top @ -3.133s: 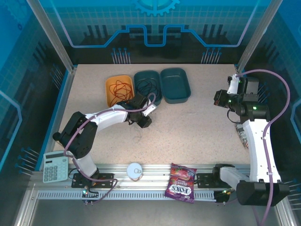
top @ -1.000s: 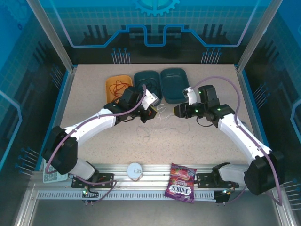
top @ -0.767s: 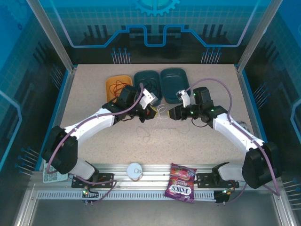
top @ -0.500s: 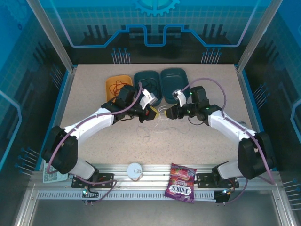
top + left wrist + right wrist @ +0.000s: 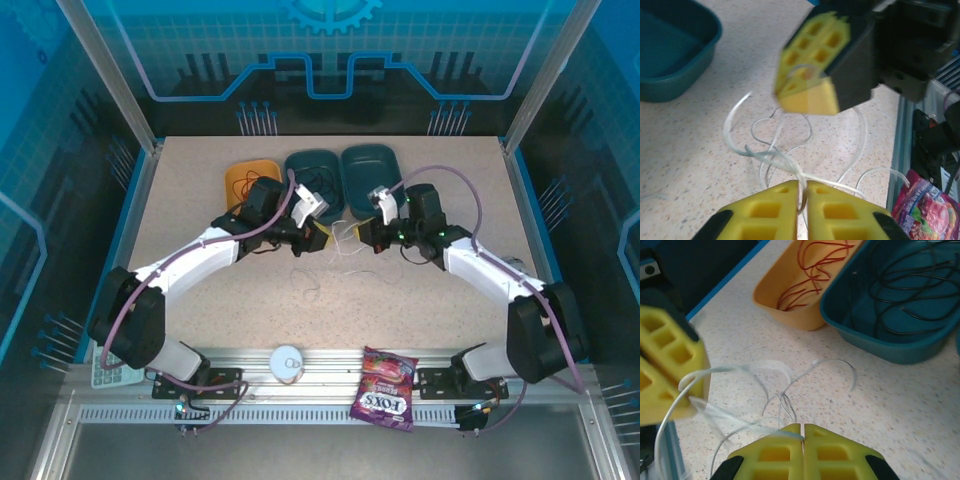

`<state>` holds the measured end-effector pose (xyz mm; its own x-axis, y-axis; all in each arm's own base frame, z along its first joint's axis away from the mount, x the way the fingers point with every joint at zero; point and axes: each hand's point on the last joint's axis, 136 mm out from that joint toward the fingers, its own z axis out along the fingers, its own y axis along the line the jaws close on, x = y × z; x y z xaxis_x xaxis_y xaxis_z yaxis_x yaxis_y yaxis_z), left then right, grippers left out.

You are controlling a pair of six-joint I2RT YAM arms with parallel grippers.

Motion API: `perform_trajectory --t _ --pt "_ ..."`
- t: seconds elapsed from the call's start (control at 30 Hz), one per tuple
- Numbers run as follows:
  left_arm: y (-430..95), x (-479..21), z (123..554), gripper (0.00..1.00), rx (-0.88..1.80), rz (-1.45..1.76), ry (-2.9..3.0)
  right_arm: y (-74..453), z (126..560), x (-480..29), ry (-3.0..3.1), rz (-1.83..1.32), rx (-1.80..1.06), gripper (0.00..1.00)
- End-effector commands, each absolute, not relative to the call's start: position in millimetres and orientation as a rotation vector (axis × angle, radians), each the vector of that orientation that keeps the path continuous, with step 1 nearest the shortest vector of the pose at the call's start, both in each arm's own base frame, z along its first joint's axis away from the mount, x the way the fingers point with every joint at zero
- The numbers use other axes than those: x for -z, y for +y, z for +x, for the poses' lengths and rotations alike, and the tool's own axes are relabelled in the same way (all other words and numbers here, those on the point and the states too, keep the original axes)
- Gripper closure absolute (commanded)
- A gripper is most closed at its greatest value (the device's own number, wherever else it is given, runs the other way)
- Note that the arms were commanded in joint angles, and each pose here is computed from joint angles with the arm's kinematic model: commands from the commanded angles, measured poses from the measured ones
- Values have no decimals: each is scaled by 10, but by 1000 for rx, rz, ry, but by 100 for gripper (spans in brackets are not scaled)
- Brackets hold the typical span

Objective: Untangle the cables

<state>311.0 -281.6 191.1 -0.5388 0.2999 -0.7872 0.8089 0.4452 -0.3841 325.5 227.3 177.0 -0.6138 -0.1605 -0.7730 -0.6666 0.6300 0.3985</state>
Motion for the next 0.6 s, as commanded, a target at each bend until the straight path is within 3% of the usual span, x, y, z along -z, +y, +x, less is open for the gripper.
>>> perform_trajectory --t 0.0,0.17,0.43,0.57 --pt "-2669 -1723 3163 79 943 858 2165 2061 3294 -1877 2145 -565 -754 100" --pt "-2589 -1417 3256 78 873 778 2277 1964 3271 -2124 2137 -528 -679 100" --pt "-2571 -1365 3260 46 880 713 2288 1846 3339 -2529 2169 -446 -565 100" --pt "-2576 -1470 3244 37 897 680 2229 1901 3341 -2818 2131 -449 -557 100"
